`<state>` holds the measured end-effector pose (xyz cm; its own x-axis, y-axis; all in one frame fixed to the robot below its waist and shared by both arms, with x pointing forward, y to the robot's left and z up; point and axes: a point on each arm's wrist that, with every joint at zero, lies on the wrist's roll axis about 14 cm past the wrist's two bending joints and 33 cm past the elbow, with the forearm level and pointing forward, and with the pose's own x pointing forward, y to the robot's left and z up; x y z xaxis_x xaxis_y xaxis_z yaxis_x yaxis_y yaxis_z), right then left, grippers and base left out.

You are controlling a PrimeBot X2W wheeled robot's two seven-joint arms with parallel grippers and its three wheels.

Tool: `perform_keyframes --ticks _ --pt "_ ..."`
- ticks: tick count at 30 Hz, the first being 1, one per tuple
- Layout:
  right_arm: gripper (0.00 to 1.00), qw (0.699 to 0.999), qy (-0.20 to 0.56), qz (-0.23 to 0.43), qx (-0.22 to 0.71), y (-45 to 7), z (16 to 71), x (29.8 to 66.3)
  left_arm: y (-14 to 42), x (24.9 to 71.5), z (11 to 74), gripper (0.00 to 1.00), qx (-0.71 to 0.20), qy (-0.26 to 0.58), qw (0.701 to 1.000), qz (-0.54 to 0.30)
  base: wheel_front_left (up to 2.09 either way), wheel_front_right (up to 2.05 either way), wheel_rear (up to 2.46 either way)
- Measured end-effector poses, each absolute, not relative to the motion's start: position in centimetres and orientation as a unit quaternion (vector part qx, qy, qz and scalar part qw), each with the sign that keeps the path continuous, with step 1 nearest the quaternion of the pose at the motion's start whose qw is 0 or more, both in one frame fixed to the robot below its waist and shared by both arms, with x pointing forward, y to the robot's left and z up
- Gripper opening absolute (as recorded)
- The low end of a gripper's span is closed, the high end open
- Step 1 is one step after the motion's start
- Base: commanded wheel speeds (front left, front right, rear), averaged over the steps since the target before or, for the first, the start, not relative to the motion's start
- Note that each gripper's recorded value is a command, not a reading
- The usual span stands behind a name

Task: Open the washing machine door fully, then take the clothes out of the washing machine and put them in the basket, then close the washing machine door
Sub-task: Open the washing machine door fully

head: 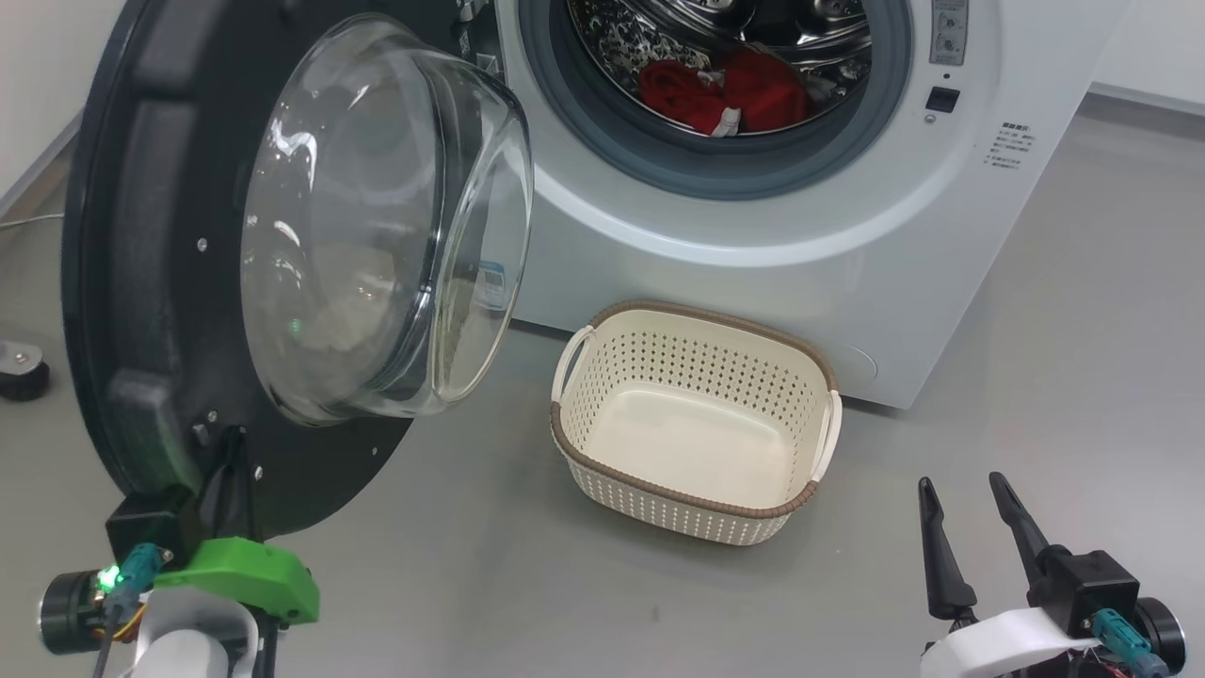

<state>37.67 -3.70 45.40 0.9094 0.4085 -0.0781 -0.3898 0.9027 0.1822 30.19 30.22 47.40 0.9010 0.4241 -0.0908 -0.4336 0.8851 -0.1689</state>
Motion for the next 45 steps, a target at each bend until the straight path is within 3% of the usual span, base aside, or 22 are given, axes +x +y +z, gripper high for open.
perform_keyframes --ticks 31,45 --pt "1.00 0.974 0.063 0.200 0.082 -4.1 44.6 38.8 38.5 30.9 48.3 0.00 -0.069 0.024 0.946 0.316 0.00 0.00 0.00" --pt "1.00 0.976 0.055 0.192 0.082 -4.6 45.0 39.3 38.2 31.0 47.6 0.00 -0.077 0.027 0.943 0.322 0.00 0.00 0.00"
